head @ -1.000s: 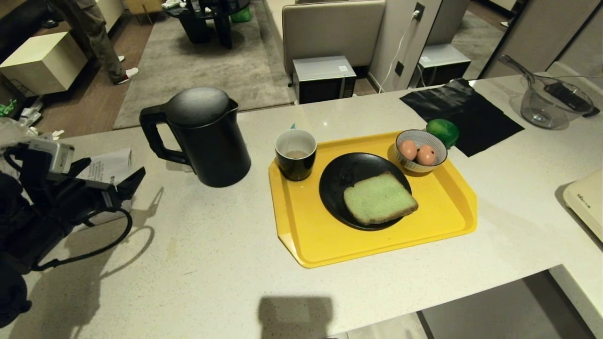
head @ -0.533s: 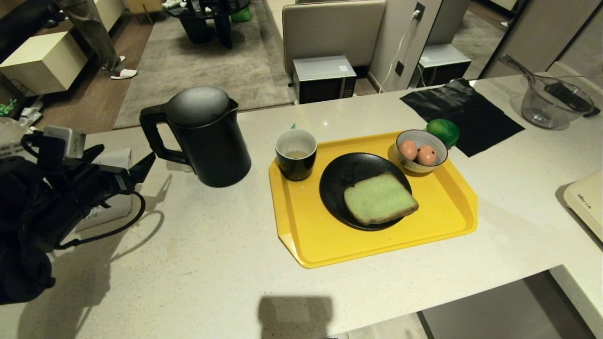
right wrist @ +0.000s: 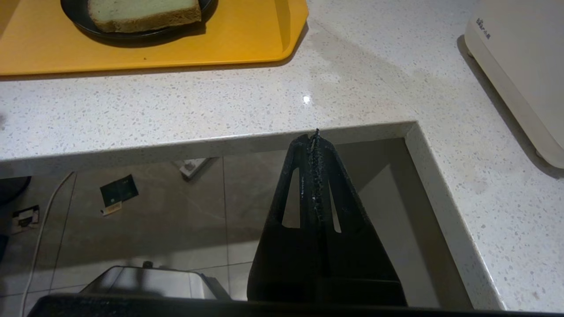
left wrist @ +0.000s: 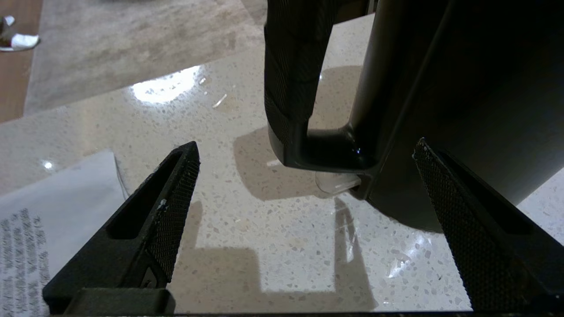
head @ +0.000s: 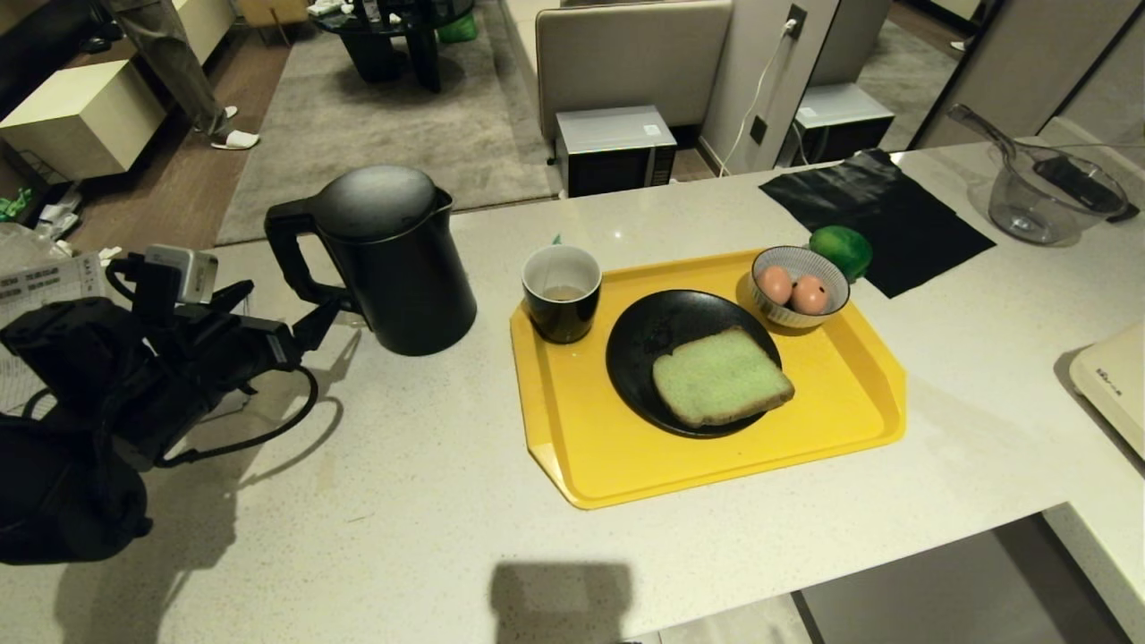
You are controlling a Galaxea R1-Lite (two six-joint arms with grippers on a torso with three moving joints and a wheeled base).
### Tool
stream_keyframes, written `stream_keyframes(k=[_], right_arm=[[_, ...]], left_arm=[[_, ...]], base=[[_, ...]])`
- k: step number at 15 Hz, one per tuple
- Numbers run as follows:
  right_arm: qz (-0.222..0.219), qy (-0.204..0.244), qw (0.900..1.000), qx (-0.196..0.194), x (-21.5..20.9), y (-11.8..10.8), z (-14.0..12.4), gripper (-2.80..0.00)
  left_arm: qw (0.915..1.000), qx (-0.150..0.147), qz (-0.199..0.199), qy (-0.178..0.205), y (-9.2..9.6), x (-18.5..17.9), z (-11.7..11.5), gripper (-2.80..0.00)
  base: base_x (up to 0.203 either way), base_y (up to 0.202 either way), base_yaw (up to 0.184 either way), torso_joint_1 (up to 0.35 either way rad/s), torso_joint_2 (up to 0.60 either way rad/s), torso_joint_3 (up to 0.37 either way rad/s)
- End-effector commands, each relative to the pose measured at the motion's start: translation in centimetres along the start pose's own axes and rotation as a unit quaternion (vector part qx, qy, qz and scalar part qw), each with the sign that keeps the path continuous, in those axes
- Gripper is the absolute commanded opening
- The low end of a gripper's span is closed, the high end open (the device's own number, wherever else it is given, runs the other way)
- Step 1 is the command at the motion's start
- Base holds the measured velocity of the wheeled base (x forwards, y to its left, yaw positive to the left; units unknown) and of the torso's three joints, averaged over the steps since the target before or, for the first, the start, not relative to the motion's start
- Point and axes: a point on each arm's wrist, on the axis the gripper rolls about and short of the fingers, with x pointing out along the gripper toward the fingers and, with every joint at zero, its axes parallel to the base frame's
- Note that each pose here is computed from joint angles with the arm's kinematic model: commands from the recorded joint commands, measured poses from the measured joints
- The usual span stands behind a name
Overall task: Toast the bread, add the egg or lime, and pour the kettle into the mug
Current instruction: Pick up the kettle
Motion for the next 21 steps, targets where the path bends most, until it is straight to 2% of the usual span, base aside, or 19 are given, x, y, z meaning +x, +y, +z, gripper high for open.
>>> stream_keyframes(k=[1, 5, 11, 13, 16, 21], right_arm=[[0.001, 0.012, 1.0, 0.0, 0.2, 0.0, -0.7, -2.8], [0.001, 0.012, 1.0, 0.0, 0.2, 0.0, -0.7, -2.8], [0.001, 0.013, 1.0, 0.0, 0.2, 0.0, -0.7, -2.8], [0.001, 0.013, 1.0, 0.0, 0.2, 0.0, -0.7, -2.8], [0.001, 0.012, 1.0, 0.0, 0.2, 0.0, -0.7, -2.8], [0.001, 0.012, 1.0, 0.0, 0.2, 0.0, -0.7, -2.8]], left_arm=[[1.0, -0.003, -0.003, 0.005, -0.1, 0.3, -0.6, 0.0], [0.9998, -0.008, -0.016, 0.001, -0.1, 0.5, -0.5, 0.0], [0.9991, -0.002, -0.018, -0.037, 0.5, 2.0, 0.9, 0.0], [0.9989, -0.001, -0.016, -0.043, 0.8, 2.8, 0.7, 0.0], [0.9972, -0.01, -0.051, -0.055, 1.1, 3.9, 0.6, 0.0], [0.9953, -0.004, -0.073, -0.063, 1.4, 4.7, 0.5, 0.0]], base=[[0.0, 0.0, 0.0, 0.0, 0.0, 0.0], [0.0, 0.0, 0.0, 0.0, 0.0, 0.0], [0.0, 0.0, 0.0, 0.0, 0.0, 0.0], [0.0, 0.0, 0.0, 0.0, 0.0, 0.0], [0.0, 0.0, 0.0, 0.0, 0.0, 0.0], [0.0, 0.0, 0.0, 0.0, 0.0, 0.0]])
